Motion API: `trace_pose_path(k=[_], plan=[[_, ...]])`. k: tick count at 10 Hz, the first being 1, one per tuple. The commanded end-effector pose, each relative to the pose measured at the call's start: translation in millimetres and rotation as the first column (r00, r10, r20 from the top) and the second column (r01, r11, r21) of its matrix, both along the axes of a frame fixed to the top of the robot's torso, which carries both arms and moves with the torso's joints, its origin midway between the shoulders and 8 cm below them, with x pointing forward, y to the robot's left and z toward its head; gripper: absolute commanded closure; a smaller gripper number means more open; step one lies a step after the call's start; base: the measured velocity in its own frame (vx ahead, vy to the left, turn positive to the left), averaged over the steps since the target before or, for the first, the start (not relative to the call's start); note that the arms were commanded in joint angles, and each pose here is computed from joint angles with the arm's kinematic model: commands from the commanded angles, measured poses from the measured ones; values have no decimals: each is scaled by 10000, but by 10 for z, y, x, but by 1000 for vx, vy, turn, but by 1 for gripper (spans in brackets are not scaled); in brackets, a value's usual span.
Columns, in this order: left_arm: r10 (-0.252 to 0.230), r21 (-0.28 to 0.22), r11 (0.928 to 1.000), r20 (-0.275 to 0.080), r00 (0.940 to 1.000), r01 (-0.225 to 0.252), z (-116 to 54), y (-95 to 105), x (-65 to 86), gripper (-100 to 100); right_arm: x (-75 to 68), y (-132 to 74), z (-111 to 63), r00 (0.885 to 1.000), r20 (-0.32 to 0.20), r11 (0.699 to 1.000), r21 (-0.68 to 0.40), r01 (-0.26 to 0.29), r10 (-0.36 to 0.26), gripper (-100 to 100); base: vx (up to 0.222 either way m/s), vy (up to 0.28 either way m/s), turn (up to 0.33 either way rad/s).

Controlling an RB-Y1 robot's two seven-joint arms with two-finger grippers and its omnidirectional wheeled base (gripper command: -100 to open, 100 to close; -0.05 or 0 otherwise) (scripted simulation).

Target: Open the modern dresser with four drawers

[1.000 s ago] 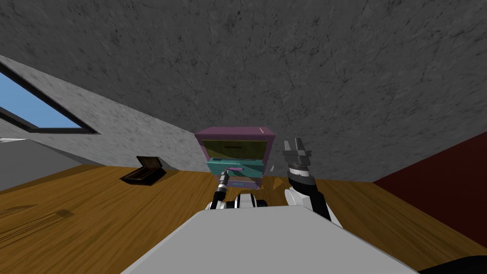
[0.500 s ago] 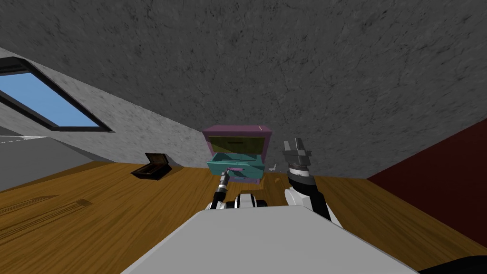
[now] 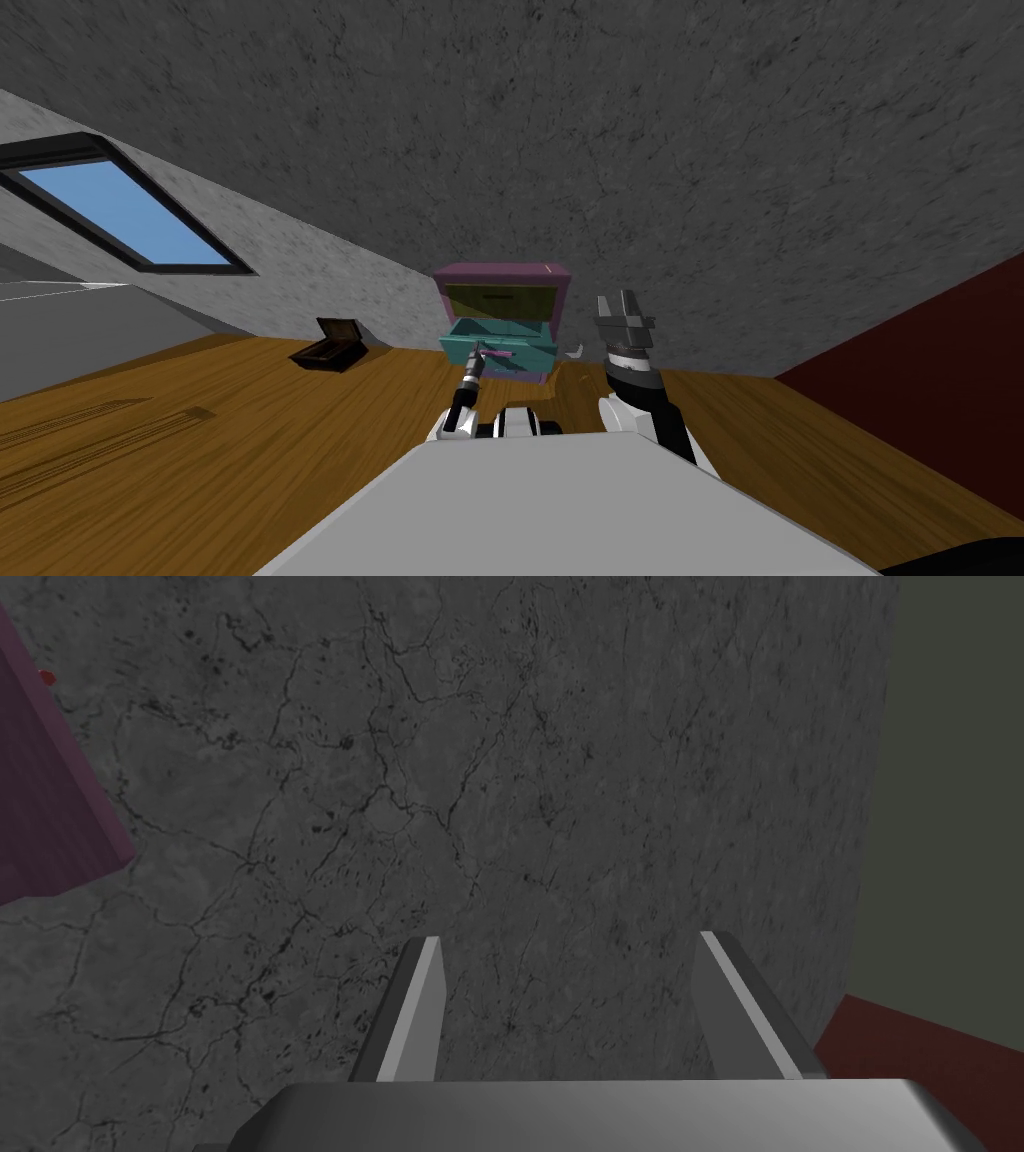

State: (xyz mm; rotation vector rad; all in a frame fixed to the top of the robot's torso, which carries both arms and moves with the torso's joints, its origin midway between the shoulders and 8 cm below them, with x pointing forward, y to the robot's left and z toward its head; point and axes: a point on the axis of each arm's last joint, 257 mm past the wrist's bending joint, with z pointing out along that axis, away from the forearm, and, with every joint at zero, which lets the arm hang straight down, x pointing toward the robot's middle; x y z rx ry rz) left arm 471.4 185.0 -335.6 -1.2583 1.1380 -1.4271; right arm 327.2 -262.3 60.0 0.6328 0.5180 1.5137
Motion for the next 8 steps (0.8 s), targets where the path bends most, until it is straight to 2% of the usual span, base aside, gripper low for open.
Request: trace_pose_path(k=[1,4,5,6,8], plan=[[-77,-2,10000,-8,10000,77,154,-70,213,-100,0,0,0,10000,0,10000,0,0,0,0,-65,10,24],[-170,0,9999,-9,9999,170,336,-138,421,-100,0,0,0,10000,0,10000,0,0,0,0,-74,8,27],[-130,22,9999,-209,9997,130,215,-101,336,-100,0,0,0,10000,0,10000,0,0,0,0,-19,3,2],[-130,34,9999,-286,9995,131,193,-101,335,0,0,0,0,10000,-1,10000,0,0,0,0,0,0,0],[-119,49,9999,-386,9992,121,150,-92,318,0,0,0,0,10000,-1,10000,0,0,0,0,0,0,0]])
